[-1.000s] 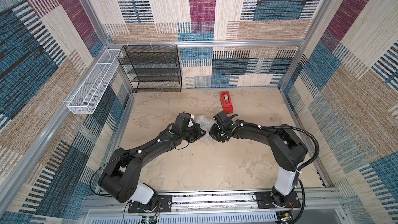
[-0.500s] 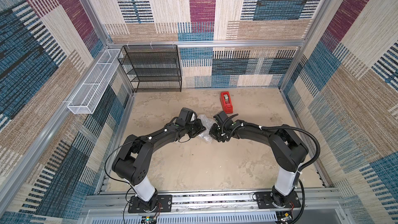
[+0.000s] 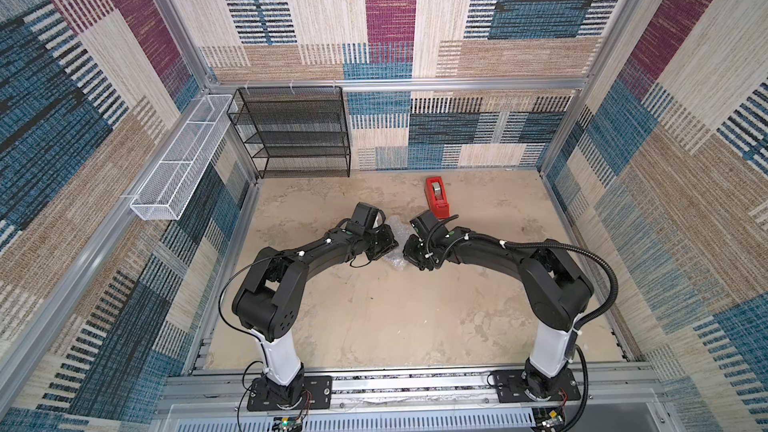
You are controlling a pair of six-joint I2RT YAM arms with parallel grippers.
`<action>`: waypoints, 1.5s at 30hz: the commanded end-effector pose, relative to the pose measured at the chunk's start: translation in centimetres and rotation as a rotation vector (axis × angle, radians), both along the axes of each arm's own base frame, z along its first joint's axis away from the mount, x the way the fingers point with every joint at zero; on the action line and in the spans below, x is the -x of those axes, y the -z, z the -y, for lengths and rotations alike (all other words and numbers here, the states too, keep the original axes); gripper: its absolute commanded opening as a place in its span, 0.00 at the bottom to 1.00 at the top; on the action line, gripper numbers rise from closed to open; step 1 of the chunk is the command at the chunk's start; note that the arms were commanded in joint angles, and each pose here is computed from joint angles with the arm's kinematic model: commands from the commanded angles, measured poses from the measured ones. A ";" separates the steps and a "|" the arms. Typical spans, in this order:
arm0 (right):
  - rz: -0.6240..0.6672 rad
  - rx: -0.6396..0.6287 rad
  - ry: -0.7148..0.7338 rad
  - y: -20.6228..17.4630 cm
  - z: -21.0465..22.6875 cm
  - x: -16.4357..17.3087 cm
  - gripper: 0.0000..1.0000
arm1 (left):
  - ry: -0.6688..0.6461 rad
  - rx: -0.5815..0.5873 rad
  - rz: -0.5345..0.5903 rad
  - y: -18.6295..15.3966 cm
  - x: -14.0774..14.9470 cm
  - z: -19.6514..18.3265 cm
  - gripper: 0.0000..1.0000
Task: Wrap bowls in bubble wrap
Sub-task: Wrap the bowl in bubble wrap.
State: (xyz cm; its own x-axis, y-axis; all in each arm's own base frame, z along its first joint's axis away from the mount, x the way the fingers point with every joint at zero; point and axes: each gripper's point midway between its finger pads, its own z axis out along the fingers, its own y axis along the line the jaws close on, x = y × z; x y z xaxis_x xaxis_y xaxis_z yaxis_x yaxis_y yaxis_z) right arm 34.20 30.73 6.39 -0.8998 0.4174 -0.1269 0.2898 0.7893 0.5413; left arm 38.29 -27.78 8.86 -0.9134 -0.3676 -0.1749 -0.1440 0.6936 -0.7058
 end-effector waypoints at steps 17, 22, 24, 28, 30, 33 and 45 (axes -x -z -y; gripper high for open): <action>0.039 0.012 0.029 -1.7 1.4 0.3 0.50 | 0.044 -0.056 0.038 -0.1 -1.8 0.5 0.00; 0.047 0.020 0.048 -1.9 2.2 0.1 0.51 | 0.053 -0.065 0.034 0.1 -2.1 0.7 0.00; 0.051 0.018 0.050 -1.9 2.4 0.1 0.51 | 0.056 -0.070 0.036 -0.1 -2.4 0.8 0.00; 0.074 0.016 0.051 -2.6 2.7 -0.2 0.51 | 0.059 -0.085 0.032 0.3 -2.7 0.9 0.00; 0.094 0.013 0.049 -3.2 2.7 -0.3 0.51 | 0.065 -0.085 0.028 0.4 -2.8 1.1 0.00; 0.125 0.009 0.041 -4.1 2.7 -0.5 0.51 | 0.069 -0.084 0.025 0.5 -3.0 1.3 0.00; 0.306 0.163 0.063 -9.0 5.2 -4.7 0.37 | 0.078 -0.099 0.026 0.5 -3.0 1.3 0.00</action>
